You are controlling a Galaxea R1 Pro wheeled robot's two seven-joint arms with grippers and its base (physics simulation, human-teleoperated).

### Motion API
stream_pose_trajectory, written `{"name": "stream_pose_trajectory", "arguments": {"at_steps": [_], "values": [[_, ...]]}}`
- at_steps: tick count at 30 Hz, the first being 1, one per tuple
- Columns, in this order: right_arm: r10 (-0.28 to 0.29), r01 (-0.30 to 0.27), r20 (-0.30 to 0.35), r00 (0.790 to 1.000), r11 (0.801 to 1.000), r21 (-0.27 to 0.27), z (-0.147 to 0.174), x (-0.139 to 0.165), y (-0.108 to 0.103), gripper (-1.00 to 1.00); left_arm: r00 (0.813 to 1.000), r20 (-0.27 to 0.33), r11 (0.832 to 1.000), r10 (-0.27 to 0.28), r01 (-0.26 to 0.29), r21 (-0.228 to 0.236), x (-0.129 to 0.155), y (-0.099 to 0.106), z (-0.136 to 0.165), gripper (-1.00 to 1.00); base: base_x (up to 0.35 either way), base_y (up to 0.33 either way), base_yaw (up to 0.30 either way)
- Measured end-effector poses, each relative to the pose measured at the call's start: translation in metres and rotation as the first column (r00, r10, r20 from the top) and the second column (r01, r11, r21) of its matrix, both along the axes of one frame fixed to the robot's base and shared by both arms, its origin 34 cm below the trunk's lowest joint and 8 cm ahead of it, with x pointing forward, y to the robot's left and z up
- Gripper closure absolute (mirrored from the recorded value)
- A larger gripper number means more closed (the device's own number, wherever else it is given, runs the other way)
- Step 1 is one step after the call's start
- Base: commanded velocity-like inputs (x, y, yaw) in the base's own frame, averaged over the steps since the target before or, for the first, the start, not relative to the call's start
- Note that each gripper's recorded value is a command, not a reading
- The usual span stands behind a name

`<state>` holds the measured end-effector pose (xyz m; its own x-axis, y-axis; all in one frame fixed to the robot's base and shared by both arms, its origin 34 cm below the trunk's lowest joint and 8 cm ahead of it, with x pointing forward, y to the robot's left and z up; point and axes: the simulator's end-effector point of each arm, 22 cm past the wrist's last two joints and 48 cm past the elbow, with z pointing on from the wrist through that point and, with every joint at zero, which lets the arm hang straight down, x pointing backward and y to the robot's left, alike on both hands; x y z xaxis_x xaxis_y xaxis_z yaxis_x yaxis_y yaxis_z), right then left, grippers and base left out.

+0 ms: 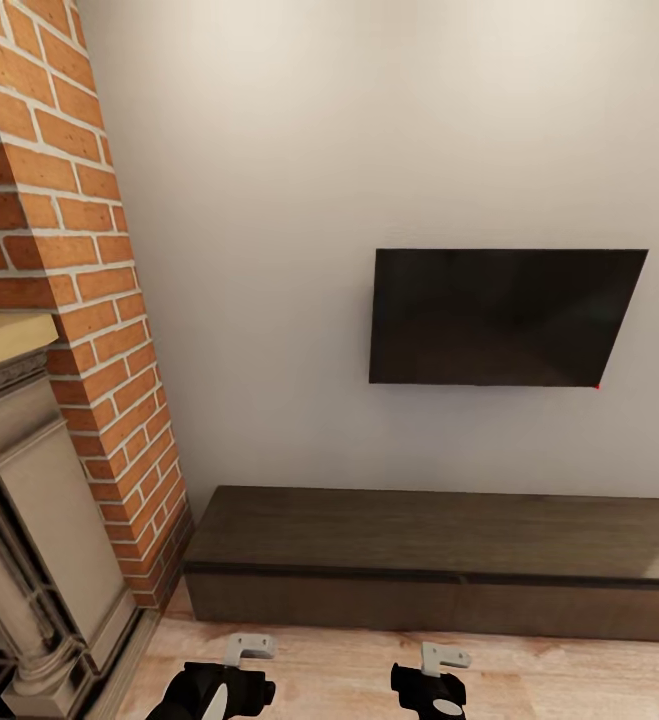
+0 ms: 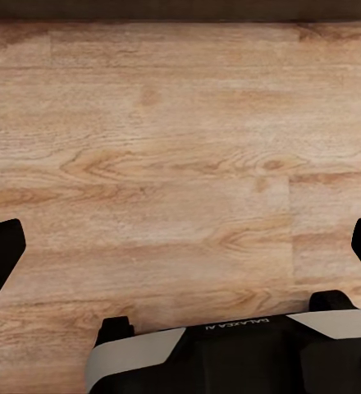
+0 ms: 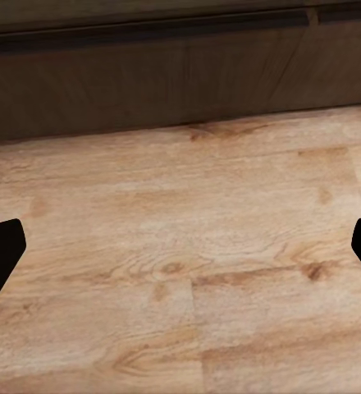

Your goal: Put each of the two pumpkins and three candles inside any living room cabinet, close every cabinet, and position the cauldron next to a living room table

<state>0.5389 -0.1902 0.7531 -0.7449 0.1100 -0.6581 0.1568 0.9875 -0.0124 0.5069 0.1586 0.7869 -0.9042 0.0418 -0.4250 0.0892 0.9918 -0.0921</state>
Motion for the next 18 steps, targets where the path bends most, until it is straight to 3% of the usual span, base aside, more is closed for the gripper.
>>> {"name": "stream_pose_trajectory", "arguments": {"at_steps": [6, 14, 18], "values": [[0.006, -0.006, 0.001, 1.000, 1.000, -0.006, 0.000, 0.000, 0.000, -1.00, 1.000, -0.010, 1.000, -0.004, 0.004, 0.006, -0.004, 0.001, -0.005, -1.00, 0.000, 0.000, 0.000], [0.001, -0.001, -0.012, 1.000, 1.000, -0.009, -0.004, -0.006, -0.003, -1.00, 0.996, -0.084, 0.999, 0.018, -0.014, 0.047, -0.035, 0.019, -0.054, -1.00, 0.000, 0.000, 0.000], [-0.007, 0.005, -0.072, 0.997, 1.000, -0.015, -0.029, -0.047, -0.011, -1.00, 0.995, -0.086, 0.995, 0.050, -0.043, 0.086, -0.065, 0.037, -0.086, -1.00, 0.000, 0.000, 0.000]]}}
